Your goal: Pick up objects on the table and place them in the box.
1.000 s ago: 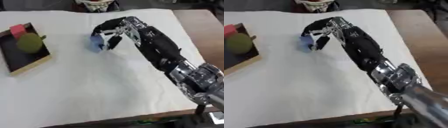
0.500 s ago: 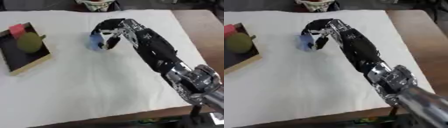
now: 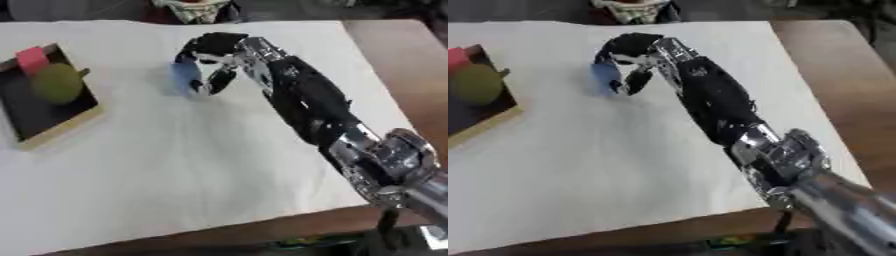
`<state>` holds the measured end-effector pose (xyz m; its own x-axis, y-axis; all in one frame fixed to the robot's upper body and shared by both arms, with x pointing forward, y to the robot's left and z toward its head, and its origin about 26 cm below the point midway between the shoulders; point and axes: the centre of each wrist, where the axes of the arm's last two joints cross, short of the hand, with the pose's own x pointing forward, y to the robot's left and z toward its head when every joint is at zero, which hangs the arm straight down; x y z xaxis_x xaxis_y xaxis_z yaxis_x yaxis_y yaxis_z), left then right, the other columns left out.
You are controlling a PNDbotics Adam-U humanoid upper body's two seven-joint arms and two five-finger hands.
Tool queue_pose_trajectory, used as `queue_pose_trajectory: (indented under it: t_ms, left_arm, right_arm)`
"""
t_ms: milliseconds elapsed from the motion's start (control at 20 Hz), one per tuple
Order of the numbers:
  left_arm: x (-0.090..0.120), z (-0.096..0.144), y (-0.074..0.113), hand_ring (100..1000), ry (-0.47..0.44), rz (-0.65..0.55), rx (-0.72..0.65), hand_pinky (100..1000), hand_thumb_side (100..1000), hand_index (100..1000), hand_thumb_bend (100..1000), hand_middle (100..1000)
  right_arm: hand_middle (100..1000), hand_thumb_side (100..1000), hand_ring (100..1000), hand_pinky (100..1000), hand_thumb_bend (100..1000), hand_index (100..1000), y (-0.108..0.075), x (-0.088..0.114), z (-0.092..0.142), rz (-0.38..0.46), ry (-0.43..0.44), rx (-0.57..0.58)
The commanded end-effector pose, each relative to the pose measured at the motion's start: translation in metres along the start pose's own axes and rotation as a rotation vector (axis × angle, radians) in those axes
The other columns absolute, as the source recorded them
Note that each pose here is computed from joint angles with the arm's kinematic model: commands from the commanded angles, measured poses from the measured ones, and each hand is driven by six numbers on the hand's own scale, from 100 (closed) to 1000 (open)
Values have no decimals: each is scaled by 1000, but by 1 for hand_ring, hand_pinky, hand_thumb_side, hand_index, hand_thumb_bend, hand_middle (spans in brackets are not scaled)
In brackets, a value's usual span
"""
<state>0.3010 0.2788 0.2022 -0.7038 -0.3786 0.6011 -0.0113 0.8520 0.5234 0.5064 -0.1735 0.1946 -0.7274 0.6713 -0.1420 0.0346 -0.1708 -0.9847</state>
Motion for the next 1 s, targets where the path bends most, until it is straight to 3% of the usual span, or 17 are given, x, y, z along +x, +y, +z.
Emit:
queue_pose_trajectory:
  t_ms: [50,200,400,450,500,550,1000]
  left_arm:
    - [7,-4,4,764,-35,-12,-3,587,601,867,100,710]
    - [8,-4,3,764,-40,-7,-8,587,598,867,100,710]
    - [8,-6,2,762,-54,7,-6,581,592,865,100,708]
    - [9,-6,2,762,-58,11,-4,580,589,864,100,707]
    - [9,-7,1,762,-63,15,-1,580,586,864,100,706]
    - [9,-8,1,761,-69,20,3,579,579,862,100,703]
    - [12,-13,-1,757,-134,97,79,577,557,851,100,688]
  right_arm:
    - [467,267,745,832,100,792,-41,10,-9,27,-45,-102]
    - [468,260,745,832,100,796,-58,28,-22,24,-91,-143]
    - [467,242,742,830,100,799,-66,56,-42,8,-145,-163]
    - [466,238,741,829,100,802,-66,64,-47,1,-156,-165]
    - [466,326,741,829,100,803,-65,71,-51,-4,-167,-166]
    - [465,232,740,829,100,803,-65,78,-56,-7,-177,-167]
    - [465,224,737,827,100,808,-44,129,-84,-40,-206,-146]
